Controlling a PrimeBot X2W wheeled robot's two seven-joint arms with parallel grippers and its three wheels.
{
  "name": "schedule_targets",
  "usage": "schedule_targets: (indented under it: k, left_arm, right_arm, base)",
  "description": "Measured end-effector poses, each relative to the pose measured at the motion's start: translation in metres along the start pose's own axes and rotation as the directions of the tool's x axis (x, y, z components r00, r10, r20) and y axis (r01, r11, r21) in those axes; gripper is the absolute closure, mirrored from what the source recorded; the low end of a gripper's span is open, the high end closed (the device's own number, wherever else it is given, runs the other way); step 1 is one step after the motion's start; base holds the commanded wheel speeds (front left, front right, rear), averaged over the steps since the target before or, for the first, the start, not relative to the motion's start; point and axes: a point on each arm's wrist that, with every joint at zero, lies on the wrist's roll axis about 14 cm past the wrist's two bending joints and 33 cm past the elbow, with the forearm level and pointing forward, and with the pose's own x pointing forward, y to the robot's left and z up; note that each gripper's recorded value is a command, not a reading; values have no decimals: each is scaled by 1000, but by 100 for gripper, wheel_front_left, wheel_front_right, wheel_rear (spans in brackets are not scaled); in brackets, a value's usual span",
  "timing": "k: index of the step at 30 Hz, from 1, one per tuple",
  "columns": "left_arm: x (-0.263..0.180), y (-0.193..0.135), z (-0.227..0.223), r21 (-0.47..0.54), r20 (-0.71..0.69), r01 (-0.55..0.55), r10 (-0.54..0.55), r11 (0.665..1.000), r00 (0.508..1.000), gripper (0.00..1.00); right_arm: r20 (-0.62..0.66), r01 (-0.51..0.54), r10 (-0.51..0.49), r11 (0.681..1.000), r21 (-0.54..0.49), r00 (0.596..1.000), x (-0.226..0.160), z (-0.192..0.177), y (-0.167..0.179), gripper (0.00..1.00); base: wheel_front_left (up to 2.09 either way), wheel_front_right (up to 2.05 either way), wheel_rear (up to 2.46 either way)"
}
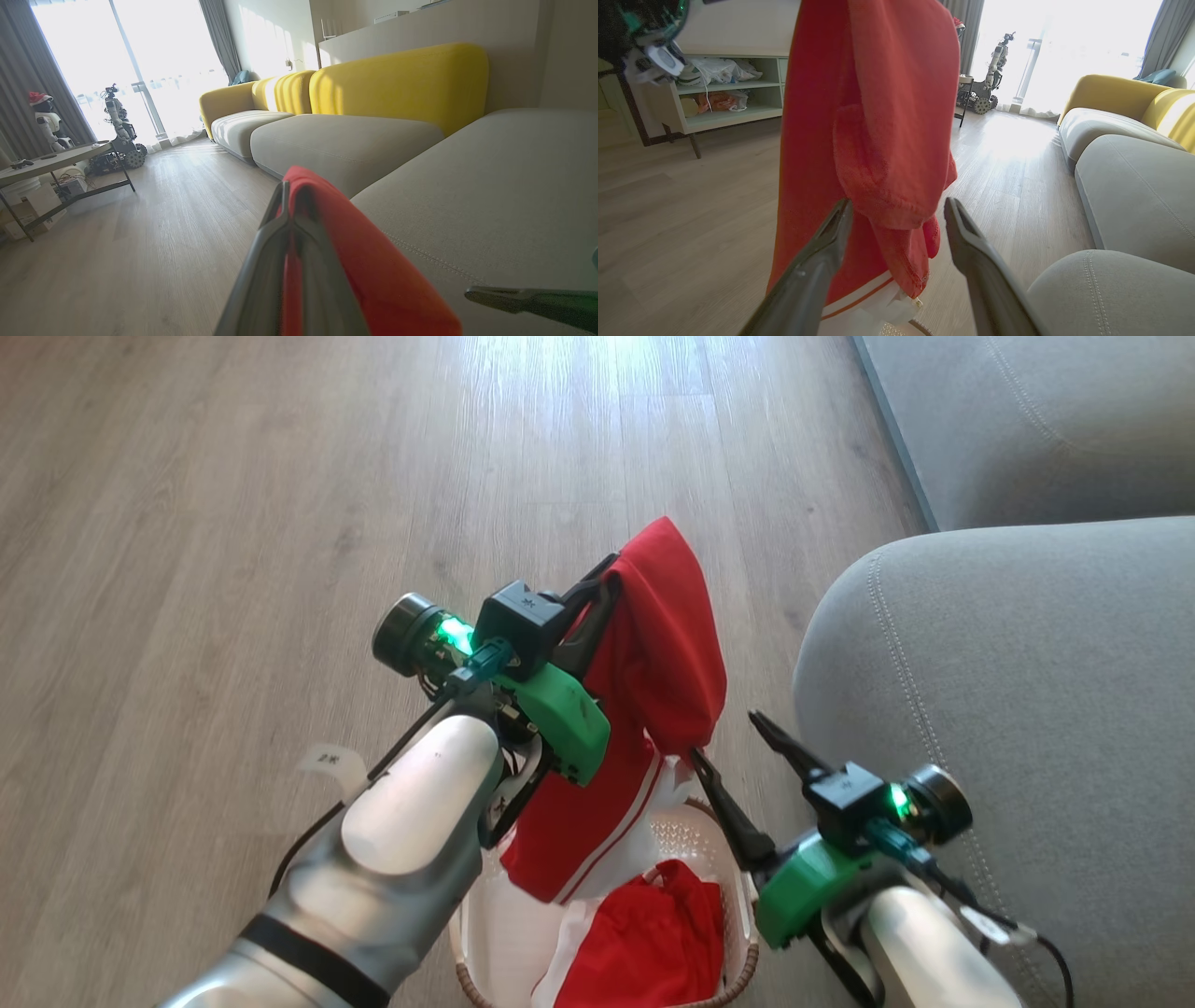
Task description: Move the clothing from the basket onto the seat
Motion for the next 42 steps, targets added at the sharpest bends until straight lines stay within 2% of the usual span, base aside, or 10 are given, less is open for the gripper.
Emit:
schedule_targets:
  k: [12,21,22,23,24,26,36,37,41,42]
  left_arm:
    - [-3,-7,10,12,22,15,-15,1000,1000,100]
    - [-11,-15,22,24,49,38,-39,999,998,100]
    - [-11,-16,23,23,50,38,-40,999,998,100]
    - [-12,-17,23,19,51,38,-39,999,998,100]
    - [-13,-16,24,19,52,35,-36,999,998,100]
    - [-13,-16,24,18,53,31,-32,999,998,100]
    - [-17,-19,-3,-45,0,15,-15,999,1000,99]
    - [-17,-19,-6,-52,-8,16,-16,999,1000,83]
    - [-16,-22,-17,-86,-21,16,-18,996,1000,0]
    - [-15,-24,-20,-95,-23,19,-21,995,1000,0]
  right_arm:
    - [-24,-58,57,998,-27,998,18,0,8,0]
    - [-48,-85,87,996,33,995,30,-3,16,0]
    - [-46,-96,97,995,33,994,32,-2,19,7]
    - [-41,-101,103,994,34,994,33,0,20,29]
    - [-37,-105,106,994,36,994,34,2,21,60]
    - [-27,-111,112,993,38,993,36,6,23,100]
    - [-6,-36,36,999,32,999,33,13,-3,100]
    - [-4,-20,20,999,31,1000,33,14,-8,100]
    - [32,52,-52,999,3,998,33,28,-36,100]
    - [46,71,-71,997,-5,996,33,34,-43,100]
  base:
    - [0,0,0]
    - [0,0,0]
    - [0,0,0]
    - [0,0,0]
    - [0,0,0]
    - [0,0,0]
    - [0,0,0]
    - [0,0,0]
    - [0,0,0]
    - [0,0,0]
